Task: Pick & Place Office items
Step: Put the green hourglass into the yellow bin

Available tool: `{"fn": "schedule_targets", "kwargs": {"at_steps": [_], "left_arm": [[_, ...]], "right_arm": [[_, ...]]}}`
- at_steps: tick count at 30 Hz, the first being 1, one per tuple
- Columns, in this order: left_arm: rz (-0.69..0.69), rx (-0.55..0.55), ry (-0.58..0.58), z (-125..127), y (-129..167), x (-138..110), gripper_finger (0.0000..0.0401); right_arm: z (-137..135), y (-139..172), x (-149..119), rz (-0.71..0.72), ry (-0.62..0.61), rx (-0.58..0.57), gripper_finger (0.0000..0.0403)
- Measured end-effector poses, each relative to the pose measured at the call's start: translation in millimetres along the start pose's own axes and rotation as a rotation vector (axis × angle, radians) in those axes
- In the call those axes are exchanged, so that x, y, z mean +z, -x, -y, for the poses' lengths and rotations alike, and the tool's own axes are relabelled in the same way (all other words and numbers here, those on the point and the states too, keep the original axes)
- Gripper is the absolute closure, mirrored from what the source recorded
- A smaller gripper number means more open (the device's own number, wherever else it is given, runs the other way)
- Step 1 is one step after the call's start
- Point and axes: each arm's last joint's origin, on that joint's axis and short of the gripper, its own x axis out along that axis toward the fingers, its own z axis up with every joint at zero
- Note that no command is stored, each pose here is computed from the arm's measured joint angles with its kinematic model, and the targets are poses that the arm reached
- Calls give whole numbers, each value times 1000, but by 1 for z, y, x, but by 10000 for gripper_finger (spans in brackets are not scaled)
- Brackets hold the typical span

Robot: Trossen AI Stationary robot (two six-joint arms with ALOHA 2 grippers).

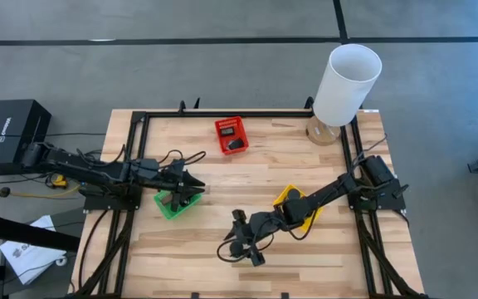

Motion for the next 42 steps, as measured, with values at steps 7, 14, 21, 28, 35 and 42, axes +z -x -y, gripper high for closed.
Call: {"fn": "schedule_targets", "kwargs": {"at_steps": [7, 14, 21, 28, 35, 42], "left_arm": [[3, -1, 0, 0, 0, 0, 302], [3, -1, 0, 0, 0, 0, 302], [3, -1, 0, 0, 0, 0, 302], [3, -1, 0, 0, 0, 0, 302], [3, -1, 0, 0, 0, 0, 302], [3, -1, 0, 0, 0, 0, 302]], "right_arm": [[0, 0, 0, 3, -81, -13, 154], [0, 0, 1, 14, -103, -24, 154], [-1, 0, -2, -14, -102, -34, 153], [-2, 0, -2, -16, -101, -31, 153], [-2, 0, -2, -17, -93, -31, 153], [-6, 0, -2, -19, -50, -24, 153]]}}
